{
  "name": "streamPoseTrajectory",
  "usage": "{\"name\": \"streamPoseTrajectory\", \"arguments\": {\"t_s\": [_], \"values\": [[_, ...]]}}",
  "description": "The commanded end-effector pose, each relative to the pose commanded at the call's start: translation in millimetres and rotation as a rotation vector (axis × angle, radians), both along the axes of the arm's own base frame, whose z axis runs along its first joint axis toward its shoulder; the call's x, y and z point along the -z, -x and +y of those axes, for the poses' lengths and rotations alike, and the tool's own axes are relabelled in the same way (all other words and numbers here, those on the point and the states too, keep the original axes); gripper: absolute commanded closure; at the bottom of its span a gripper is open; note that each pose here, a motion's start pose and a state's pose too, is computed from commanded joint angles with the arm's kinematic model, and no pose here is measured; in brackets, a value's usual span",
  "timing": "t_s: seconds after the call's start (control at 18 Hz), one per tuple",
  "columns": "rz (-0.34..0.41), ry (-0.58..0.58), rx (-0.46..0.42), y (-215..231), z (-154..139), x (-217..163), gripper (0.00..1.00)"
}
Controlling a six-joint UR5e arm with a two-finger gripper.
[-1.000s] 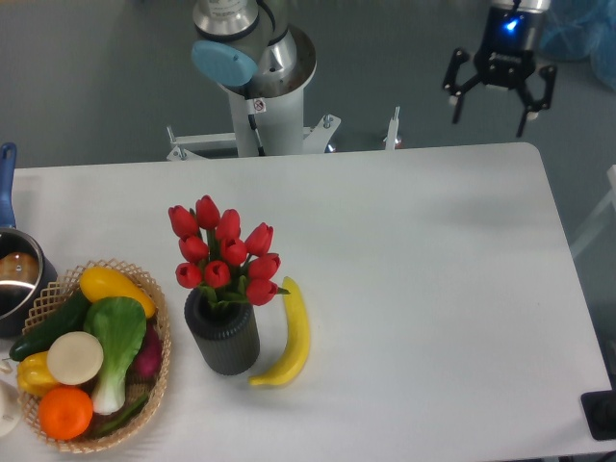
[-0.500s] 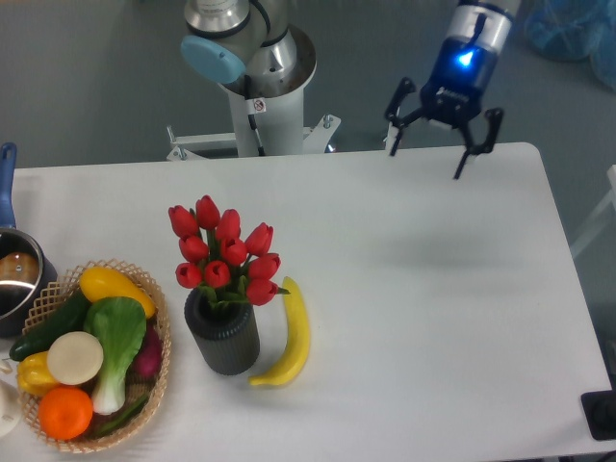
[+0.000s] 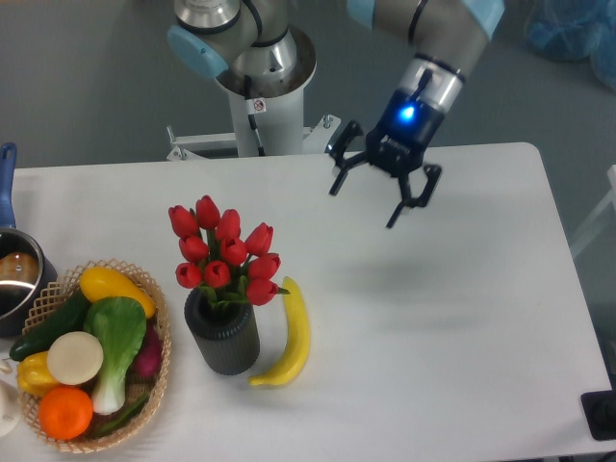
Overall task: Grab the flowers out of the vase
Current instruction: 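Move the open gripper toward the red tulip stems above the black vase, then lower the gripper around the tulip stems and close it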
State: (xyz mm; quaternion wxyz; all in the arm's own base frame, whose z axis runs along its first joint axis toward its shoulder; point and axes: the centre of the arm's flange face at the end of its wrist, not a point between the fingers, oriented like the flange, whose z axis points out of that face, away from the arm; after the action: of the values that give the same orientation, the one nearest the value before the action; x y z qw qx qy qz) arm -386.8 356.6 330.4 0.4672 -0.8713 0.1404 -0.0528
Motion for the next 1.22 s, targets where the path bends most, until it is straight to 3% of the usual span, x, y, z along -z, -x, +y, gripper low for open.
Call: {"name": "streamPoseTrajectory", "arguments": {"t_s": [0.28, 1.22], "values": [[-0.066, -0.077, 0.054, -17, 24, 10, 0.00], [-0.130, -0.160, 0.174, -62, 70, 34, 0.00]]}}
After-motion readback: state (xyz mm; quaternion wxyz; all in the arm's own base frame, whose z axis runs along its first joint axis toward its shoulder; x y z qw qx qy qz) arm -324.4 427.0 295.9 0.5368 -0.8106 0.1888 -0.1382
